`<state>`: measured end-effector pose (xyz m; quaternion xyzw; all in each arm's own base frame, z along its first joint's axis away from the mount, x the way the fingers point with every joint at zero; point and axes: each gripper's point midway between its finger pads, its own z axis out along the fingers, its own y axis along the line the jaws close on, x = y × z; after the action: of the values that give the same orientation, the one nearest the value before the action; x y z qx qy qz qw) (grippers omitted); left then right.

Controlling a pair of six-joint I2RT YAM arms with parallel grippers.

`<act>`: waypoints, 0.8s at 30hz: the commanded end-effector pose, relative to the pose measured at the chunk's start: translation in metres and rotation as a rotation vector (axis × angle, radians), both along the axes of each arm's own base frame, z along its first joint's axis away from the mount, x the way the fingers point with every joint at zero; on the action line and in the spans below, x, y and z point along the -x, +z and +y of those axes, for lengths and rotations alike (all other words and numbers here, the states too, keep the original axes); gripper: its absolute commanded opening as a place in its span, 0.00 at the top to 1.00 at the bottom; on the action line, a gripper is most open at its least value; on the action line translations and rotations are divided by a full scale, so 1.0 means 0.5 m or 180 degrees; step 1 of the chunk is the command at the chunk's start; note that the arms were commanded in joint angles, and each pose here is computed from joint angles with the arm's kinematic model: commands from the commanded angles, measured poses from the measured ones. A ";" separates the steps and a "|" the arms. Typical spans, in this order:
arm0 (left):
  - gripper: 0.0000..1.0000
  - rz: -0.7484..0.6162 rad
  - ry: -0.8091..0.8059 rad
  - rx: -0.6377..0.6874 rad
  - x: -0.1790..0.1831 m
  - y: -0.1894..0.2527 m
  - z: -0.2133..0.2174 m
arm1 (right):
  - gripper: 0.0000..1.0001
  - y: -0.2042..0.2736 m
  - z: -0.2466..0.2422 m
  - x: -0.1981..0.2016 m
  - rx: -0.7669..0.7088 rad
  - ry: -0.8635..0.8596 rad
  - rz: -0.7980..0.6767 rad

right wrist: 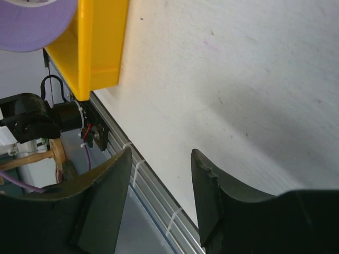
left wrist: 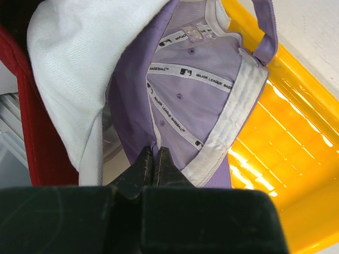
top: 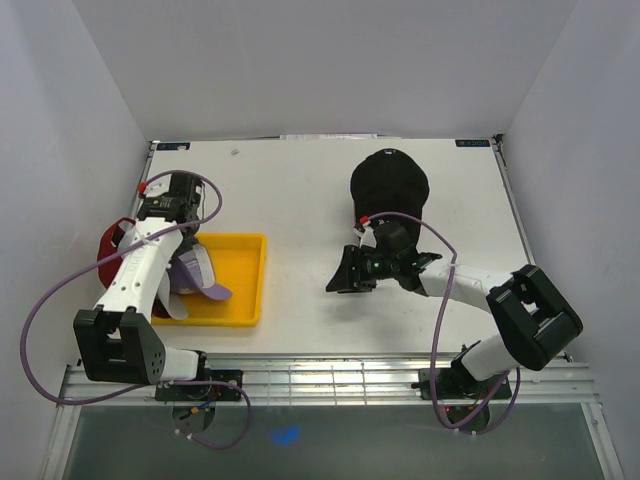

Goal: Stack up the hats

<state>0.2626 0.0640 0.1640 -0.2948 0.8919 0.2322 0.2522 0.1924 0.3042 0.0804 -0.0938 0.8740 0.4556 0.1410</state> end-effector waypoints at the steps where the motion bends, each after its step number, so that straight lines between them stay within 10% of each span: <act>1: 1.00 -0.0372 -0.0077 0.0208 -0.024 0.053 -0.023 | 0.46 0.093 0.045 -0.025 -0.0125 0.0222 -0.0452; 24: 1.00 -0.0556 -0.0480 0.0668 -0.022 0.120 -0.126 | 0.41 0.379 0.387 0.043 -0.0272 0.0968 -0.1864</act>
<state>0.2741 0.0119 0.2044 -0.2651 0.9132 0.1209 0.2850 0.1773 0.4777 0.2437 -0.3271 0.7691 0.4711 0.2820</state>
